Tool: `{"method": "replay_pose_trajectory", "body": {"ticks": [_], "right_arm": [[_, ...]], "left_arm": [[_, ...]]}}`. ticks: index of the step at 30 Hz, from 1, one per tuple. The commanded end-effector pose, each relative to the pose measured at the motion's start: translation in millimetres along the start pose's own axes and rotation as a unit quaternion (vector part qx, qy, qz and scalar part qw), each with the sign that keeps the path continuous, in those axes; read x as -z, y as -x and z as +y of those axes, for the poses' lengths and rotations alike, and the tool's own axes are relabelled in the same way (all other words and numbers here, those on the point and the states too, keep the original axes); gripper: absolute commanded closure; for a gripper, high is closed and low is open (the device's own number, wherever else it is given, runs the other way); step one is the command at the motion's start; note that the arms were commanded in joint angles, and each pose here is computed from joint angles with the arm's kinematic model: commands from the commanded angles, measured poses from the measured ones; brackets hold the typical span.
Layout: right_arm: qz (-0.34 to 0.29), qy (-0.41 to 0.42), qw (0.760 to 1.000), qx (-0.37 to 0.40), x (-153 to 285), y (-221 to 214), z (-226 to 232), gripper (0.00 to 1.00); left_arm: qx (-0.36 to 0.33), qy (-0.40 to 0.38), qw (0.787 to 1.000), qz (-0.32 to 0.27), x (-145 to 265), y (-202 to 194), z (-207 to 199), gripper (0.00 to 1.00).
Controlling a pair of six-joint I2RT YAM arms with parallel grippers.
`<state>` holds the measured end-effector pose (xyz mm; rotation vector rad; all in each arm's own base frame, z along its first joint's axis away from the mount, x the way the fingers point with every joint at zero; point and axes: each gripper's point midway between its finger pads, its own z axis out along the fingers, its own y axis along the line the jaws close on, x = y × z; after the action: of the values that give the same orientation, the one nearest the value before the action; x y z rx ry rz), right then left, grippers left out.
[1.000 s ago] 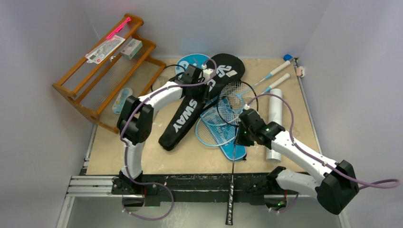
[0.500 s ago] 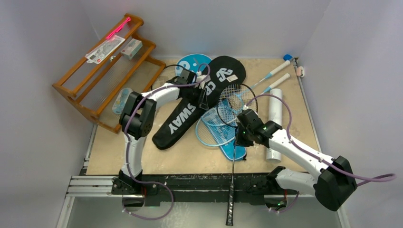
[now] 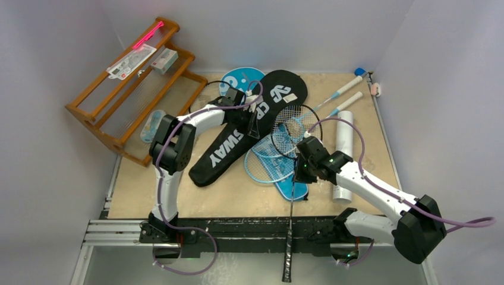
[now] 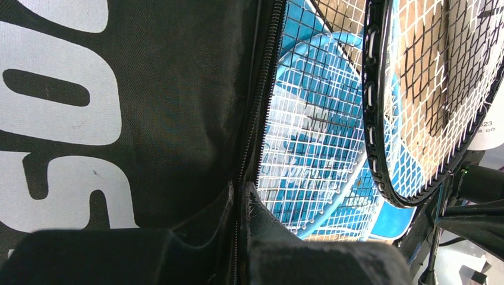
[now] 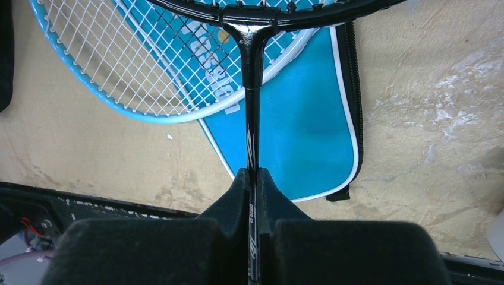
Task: Pack up the badminton gear
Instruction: Open the racket bag at the center of the board.
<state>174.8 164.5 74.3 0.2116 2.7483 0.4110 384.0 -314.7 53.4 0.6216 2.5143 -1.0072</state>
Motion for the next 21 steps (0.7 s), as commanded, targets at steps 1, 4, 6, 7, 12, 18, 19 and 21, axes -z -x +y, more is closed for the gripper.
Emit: {"method": "replay_pose_trajectory", "body": {"ticks": [1,4,6,7,12,18,19,21], "right_arm": [[-0.018,0.016,1.0,-0.004,6.4,10.6,10.3,1.0],[-0.016,0.015,1.0,0.003,8.4,12.2,12.1,1.0],[-0.018,0.012,1.0,0.004,10.2,12.6,10.4,1.0],[-0.019,0.012,1.0,0.003,11.2,12.3,9.5,1.0],[-0.019,0.015,1.0,0.004,15.2,7.7,5.6,1.0],[-0.021,0.049,0.998,0.028,16.5,4.4,12.2,1.0],[-0.016,0.059,0.998,0.032,16.8,2.4,15.3,1.0],[-0.014,0.066,0.997,0.036,16.3,1.6,17.9,1.0]], "left_arm": [[-0.025,0.004,0.999,-0.039,19.4,23.7,-15.3,1.0],[-0.028,0.013,0.998,-0.061,26.3,35.4,-17.8,1.0],[-0.025,0.013,0.997,-0.075,30.0,43.8,-20.4,1.0],[-0.022,0.011,0.996,-0.081,32.0,48.1,-22.0,1.0],[-0.011,-0.008,0.994,-0.112,42.6,67.7,-29.8,1.0],[-0.014,-0.005,0.99,-0.139,54.9,84.9,-34.7,1.0],[-0.015,-0.006,0.99,-0.143,56.7,86.9,-36.1,1.0],[-0.018,-0.007,0.989,-0.148,60.2,89.7,-39.0,1.0]]}}
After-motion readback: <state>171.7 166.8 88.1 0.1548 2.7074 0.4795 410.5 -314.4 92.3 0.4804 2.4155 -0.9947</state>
